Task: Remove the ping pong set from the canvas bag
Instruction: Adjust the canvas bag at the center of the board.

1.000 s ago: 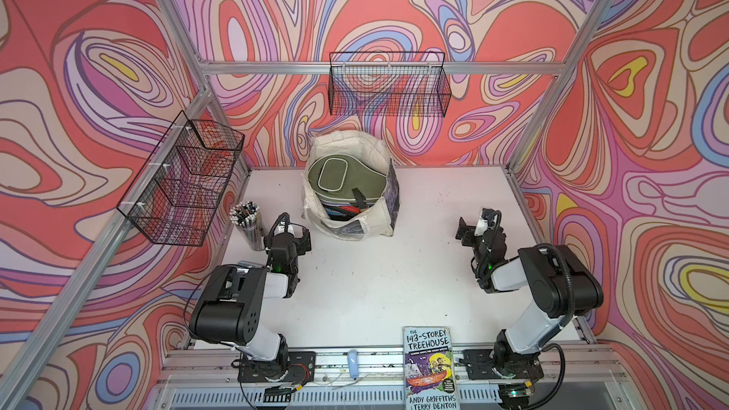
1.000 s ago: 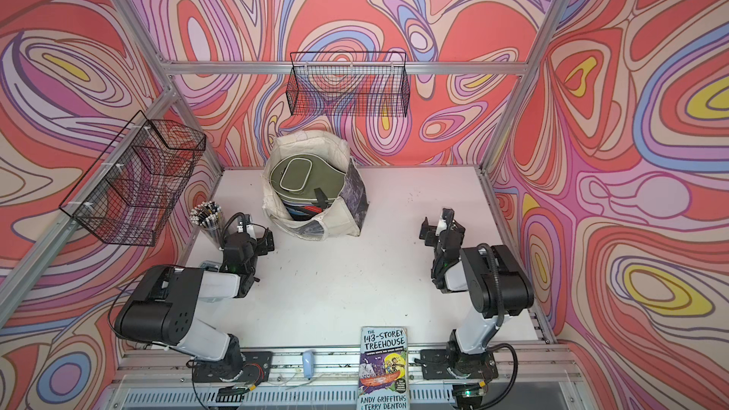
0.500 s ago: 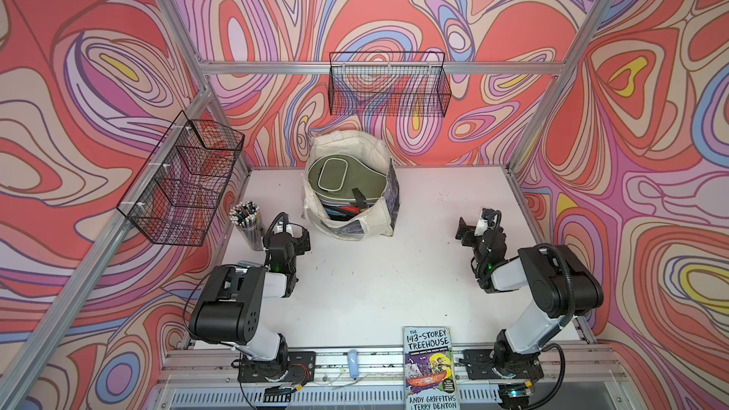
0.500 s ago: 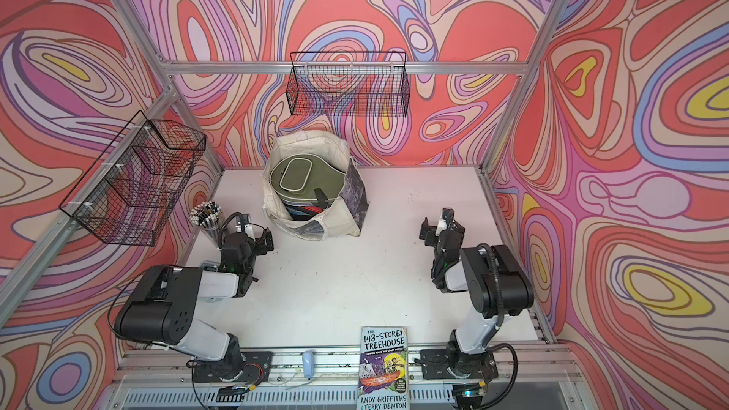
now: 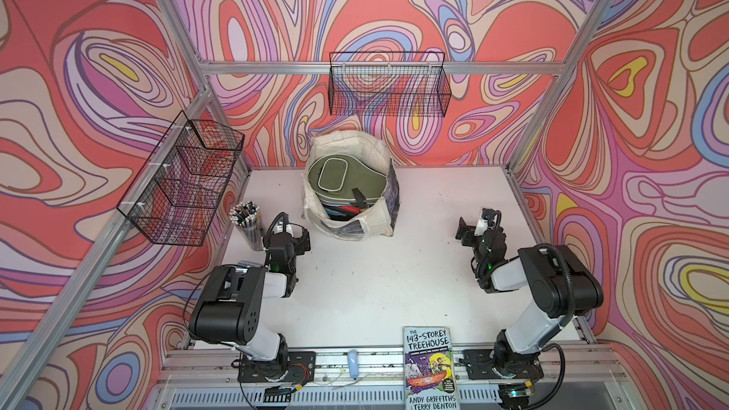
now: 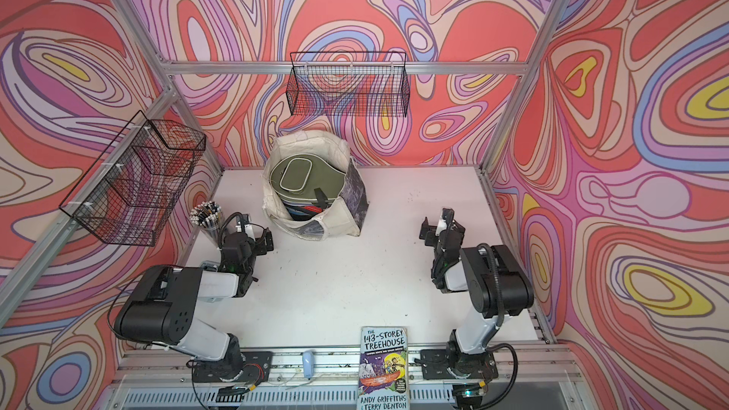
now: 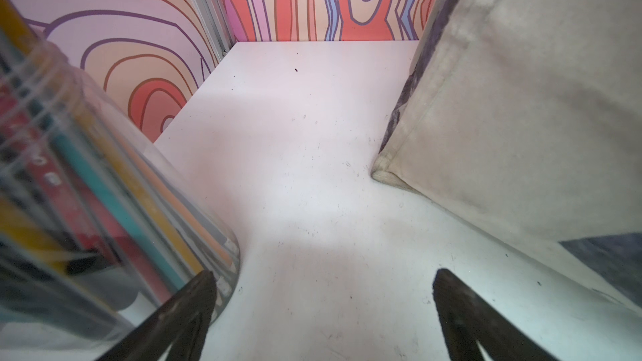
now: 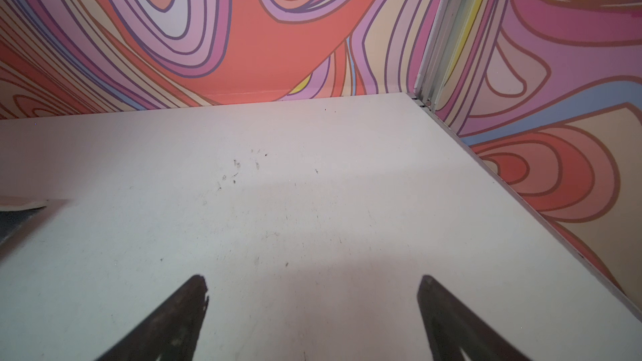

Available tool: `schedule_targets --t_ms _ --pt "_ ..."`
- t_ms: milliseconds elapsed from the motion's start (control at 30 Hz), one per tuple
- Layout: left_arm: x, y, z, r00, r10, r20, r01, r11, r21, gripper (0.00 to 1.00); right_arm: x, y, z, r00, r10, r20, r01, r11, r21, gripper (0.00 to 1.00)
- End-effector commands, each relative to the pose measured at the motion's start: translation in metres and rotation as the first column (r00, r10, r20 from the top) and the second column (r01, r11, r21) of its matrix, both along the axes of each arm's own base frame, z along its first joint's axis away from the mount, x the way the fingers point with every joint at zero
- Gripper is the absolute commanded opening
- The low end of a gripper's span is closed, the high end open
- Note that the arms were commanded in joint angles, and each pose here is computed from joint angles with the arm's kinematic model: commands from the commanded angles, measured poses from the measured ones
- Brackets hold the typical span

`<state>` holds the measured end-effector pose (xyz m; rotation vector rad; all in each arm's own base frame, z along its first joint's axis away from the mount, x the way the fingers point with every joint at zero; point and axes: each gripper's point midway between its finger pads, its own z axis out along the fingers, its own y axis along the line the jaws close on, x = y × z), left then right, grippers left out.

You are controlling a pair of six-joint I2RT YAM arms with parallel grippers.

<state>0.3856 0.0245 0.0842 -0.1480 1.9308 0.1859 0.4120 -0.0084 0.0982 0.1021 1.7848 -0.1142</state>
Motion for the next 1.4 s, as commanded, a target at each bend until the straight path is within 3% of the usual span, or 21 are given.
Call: schedule_targets --t_ms 0,133,233,267,400,533,633,867,933,1233,1367 --pt "0.005 0.001 0.007 1.0 0.002 0.02 -0.002 1.0 -0.009 1.0 0.003 0.001 0.008 1.0 -0.002 0.028 0.002 1.0 0.004 0.98" --pt "0.004 -0.005 0.017 1.0 -0.013 0.003 0.013 1.0 0.016 1.0 0.001 0.003 0.017 0.999 0.001 0.049 -0.001 1.0 -0.007 0.98" --pt "-0.003 0.0 0.055 0.997 0.064 -0.043 -0.062 0.997 0.049 1.0 0.0 0.007 0.044 0.999 -0.007 0.049 0.008 0.999 -0.031 0.98" --pt "0.001 0.002 0.083 0.996 0.09 0.003 -0.09 0.995 0.03 1.0 0.002 0.007 0.055 0.999 -0.011 0.052 0.012 0.999 -0.03 0.98" --pt "-0.009 0.0 0.148 0.996 0.087 0.011 -0.087 0.996 -0.023 1.0 0.023 0.026 0.135 0.997 0.056 0.056 -0.06 0.995 0.08 0.98" --pt "-0.014 -0.014 0.201 0.999 0.031 -0.007 -0.031 0.999 -0.042 1.0 0.04 0.082 0.206 0.983 0.179 0.032 -0.182 0.975 0.131 0.98" --pt "-0.013 -0.028 0.221 0.998 -0.043 -0.056 0.041 0.999 -0.031 1.0 0.043 0.137 0.241 0.965 0.263 0.025 -0.264 0.954 0.144 0.98" --pt "0.02 -0.052 0.22 0.951 -0.098 -0.294 0.144 0.979 0.142 1.0 0.044 0.247 0.257 0.923 0.384 -0.03 -0.37 0.905 0.211 0.98" --pt "0.033 -0.062 0.216 0.935 -0.127 -0.331 0.185 0.971 0.15 1.0 0.045 0.267 0.253 0.91 0.412 -0.041 -0.394 0.891 0.226 0.98" --pt "0.089 -0.079 0.201 0.902 -0.164 -0.399 0.241 0.959 0.151 1.0 0.068 0.303 0.21 0.904 0.4 -0.153 -0.354 0.899 0.258 0.98" --pt "0.107 -0.079 0.191 0.889 -0.183 -0.42 0.251 0.961 0.114 1.0 0.072 0.305 0.194 0.907 0.379 -0.187 -0.329 0.911 0.249 0.91"
